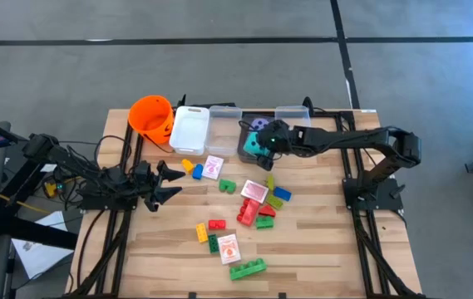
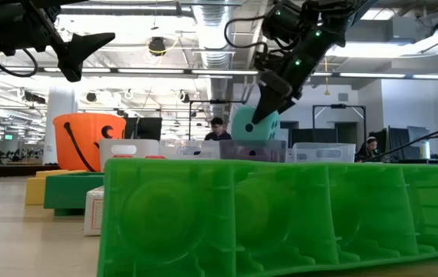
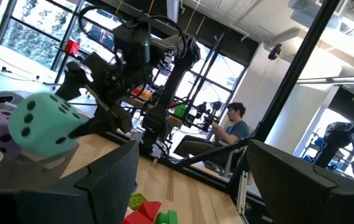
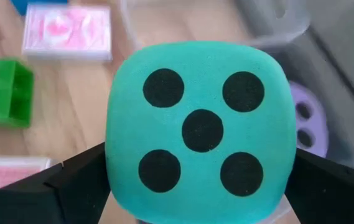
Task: Pick & Place Toys
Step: Put the green die into the black bin
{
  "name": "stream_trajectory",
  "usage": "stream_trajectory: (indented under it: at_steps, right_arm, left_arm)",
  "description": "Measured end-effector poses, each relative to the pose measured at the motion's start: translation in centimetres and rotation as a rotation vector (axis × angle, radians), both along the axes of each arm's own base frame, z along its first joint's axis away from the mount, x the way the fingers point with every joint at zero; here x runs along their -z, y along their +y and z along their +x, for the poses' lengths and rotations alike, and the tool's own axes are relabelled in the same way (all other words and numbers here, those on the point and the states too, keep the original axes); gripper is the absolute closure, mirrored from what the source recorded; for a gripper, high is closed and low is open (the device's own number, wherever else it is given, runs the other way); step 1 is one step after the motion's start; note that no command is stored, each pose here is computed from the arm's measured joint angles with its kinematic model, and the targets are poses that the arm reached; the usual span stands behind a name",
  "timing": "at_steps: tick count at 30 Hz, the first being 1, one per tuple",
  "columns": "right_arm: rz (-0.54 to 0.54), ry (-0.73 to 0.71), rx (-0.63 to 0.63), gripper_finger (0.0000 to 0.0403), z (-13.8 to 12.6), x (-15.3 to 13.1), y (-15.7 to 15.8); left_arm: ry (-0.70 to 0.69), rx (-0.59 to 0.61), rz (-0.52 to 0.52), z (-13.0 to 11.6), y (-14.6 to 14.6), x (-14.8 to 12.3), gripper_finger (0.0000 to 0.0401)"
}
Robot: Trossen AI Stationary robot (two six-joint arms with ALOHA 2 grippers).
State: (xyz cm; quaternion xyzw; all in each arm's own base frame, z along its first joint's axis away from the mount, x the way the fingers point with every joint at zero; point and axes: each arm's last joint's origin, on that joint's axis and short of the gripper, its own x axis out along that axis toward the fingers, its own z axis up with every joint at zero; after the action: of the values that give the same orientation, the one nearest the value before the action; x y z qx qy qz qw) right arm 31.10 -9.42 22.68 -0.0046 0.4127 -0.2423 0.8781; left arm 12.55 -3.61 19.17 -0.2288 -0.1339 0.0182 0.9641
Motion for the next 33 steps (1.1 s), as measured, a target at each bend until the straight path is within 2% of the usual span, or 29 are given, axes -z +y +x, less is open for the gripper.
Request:
stream_trajectory:
  at_steps: [4,7,12,15,17,21,22,24,27,30,33]
  right_arm:
    - [0.040,0.000,-0.013,0.0003,-0.2,0.0,-0.7]
    - [0.014,-0.003,0.030,0.0003,-0.3,-0.1,-1.0]
    - [0.094,0.006,-0.083,0.0003,-0.4,0.1,-0.9]
    - [0.010,0.002,0.003,0.0003,-0.3,-0.2,-1.3]
    - [-0.003,0.005,0.018,0.0003,-0.4,-0.2,-1.4]
    - [-0.002,0.015,-0.131,0.0003,-0.1,-0.2,-1.1]
    - [-0.020,0.015,-0.130,0.0003,0.0,-0.3,-0.9]
    - [-0.042,-0.020,-0.081,0.0003,0.3,-0.5,-0.7]
    - [-0.034,-0.059,-0.103,0.0003,0.6,-0.8,-0.6]
    - [-0.098,-0.148,-0.017,0.0003,1.2,-1.6,-0.3]
    - [-0.099,-0.205,-0.004,0.0003,1.6,-1.9,0.0]
  left_arm:
    - [-0.001,0.002,-0.007,0.0,0.0,0.0,0.0107]
    - [-0.002,0.004,-0.016,0.0,0.0,0.0,0.0107]
    - [-0.002,0.004,-0.017,0.0,0.0,0.0,0.0107]
    - [-0.002,0.005,-0.017,0.0,0.0,0.0,0.0107]
    - [-0.002,0.006,-0.021,0.0,0.0,0.0,0.0107]
    - [-0.002,0.007,-0.024,0.0,0.0,0.0,0.0107]
    - [-0.003,0.007,-0.024,0.0,0.0,0.0,0.0107]
    - [-0.002,0.006,-0.024,0.0,0.0,0.0,0.0107]
    - [-0.002,0.006,-0.024,0.0,0.0,0.0,0.0107]
    - [-0.003,0.006,-0.025,0.0,0.0,0.0,0.0107]
    - [-0.002,0.006,-0.025,0.0,0.0,0.0,0.0107]
